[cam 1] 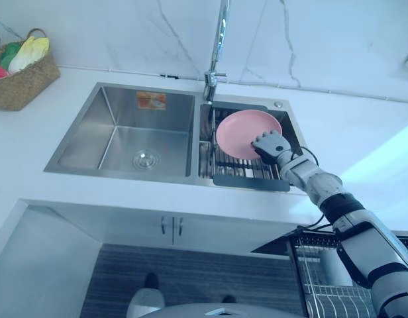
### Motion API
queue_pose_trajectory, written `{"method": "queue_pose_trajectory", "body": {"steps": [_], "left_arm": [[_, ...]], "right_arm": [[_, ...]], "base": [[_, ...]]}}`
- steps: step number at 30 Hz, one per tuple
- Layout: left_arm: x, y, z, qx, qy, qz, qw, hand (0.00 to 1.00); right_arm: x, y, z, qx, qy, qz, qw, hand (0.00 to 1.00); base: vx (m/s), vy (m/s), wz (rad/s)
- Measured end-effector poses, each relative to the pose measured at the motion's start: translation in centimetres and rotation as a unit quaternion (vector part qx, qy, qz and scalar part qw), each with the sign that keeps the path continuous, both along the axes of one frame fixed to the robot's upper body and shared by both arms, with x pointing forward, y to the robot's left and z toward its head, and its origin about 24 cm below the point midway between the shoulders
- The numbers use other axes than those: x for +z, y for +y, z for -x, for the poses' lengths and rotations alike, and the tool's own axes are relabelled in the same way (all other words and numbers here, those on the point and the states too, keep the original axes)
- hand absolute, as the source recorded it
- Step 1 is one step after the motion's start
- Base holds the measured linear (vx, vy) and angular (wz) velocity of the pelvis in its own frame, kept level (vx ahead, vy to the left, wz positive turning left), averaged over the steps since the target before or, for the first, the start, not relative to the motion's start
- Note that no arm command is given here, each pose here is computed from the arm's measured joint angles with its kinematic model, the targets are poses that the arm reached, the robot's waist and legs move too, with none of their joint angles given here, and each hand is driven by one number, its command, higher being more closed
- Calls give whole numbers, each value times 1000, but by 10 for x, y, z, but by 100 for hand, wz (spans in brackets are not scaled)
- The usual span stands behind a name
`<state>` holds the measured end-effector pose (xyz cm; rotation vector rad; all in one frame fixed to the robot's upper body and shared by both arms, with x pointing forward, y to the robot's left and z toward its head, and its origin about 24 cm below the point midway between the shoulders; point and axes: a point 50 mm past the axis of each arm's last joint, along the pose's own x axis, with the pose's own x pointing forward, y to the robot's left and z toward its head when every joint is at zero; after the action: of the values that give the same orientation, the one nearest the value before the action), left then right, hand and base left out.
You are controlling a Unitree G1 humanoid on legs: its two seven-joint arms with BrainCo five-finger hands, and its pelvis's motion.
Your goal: Walk over to the sink, pick up the cup, carry it to the dishwasher, place the cup inside the dishwasher, then close the dishwasher door
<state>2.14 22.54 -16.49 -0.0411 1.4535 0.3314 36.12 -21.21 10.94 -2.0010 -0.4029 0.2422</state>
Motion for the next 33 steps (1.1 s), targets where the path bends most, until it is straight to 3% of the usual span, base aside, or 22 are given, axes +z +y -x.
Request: {"method": "queue_pose_trajectory", "body": {"steps": [13, 22, 33], "left_arm": [[-1, -1, 7, -24, 31, 0, 999, 0], [-1, 4, 20, -27, 56, -8, 998, 0], [2, 12, 46, -35, 101, -14, 994, 0]], "right_arm": [[61, -34, 8, -22, -113, -10, 993, 100], [44, -82, 37, -92, -103, -54, 989, 100], [53, -99, 62, -114, -125, -112, 979, 100]], "base": [[-28, 1, -31], [-25, 0, -37], [7, 6, -50]]}}
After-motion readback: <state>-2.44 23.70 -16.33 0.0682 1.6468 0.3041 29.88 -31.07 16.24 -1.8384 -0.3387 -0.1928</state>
